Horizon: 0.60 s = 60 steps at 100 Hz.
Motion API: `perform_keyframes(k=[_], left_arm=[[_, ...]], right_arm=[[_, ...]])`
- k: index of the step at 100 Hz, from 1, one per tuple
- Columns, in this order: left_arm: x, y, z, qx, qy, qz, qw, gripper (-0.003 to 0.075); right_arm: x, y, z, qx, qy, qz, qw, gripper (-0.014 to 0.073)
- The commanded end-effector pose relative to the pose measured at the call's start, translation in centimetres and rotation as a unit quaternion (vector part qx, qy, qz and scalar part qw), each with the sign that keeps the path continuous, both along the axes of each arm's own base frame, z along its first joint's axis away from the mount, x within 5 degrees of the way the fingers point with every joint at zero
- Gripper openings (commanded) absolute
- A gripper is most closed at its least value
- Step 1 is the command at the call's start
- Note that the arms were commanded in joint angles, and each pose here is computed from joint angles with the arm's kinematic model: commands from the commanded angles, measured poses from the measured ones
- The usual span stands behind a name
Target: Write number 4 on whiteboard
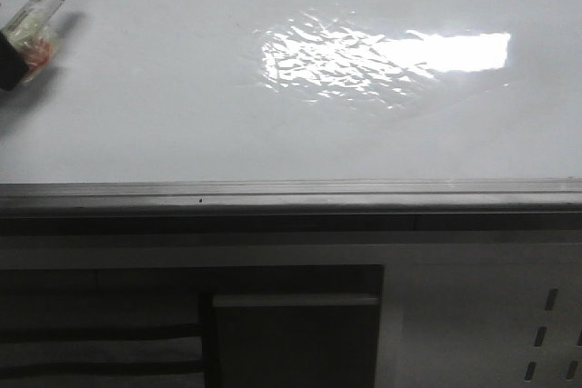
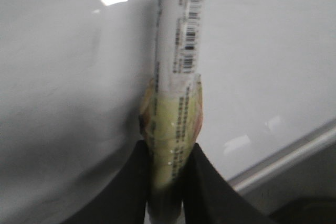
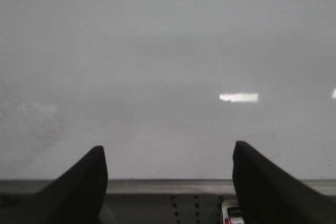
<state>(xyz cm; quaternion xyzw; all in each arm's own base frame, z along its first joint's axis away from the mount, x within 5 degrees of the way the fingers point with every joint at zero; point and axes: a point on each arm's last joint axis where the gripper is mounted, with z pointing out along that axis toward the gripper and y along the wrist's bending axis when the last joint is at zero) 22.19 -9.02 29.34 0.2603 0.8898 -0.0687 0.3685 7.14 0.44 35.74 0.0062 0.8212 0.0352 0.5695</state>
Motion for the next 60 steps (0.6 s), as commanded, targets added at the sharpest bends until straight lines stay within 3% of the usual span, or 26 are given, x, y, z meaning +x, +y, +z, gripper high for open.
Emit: perform_keyframes(k=[1,11,23,40,60], left_arm=[[-0.6,-1.2,2.9,0.021,-0.025,-0.065,0.997,-0.002],[-1.5,-2.3,4.1,0.034,-0.007,-0.118,0.992,-0.002],[-2.9,-3.7,5.5,0.036,0.011,-0.189,0.981,-0.002],[-4.8,-6.0,7.3,0.031,0.031,-0.33,0.943,-0.002],[-5.2,-8.8,8.4,0.033,0.032,-0.393,0.918,-0.002]], right_arm=[[1.2,0.8,1.7,-0.024,0.009,0.057,0.998,0.0448],[2.5,2.3,2.0,-0.039,0.046,0.148,0.987,0.0448],[4.1,4.2,2.4,-0.056,0.073,0.269,0.959,0.0448],[6.0,6.9,3.2,-0.055,0.084,0.431,0.897,0.0448],[7.9,9.8,4.0,-0.107,0.054,0.55,0.827,0.0448]])
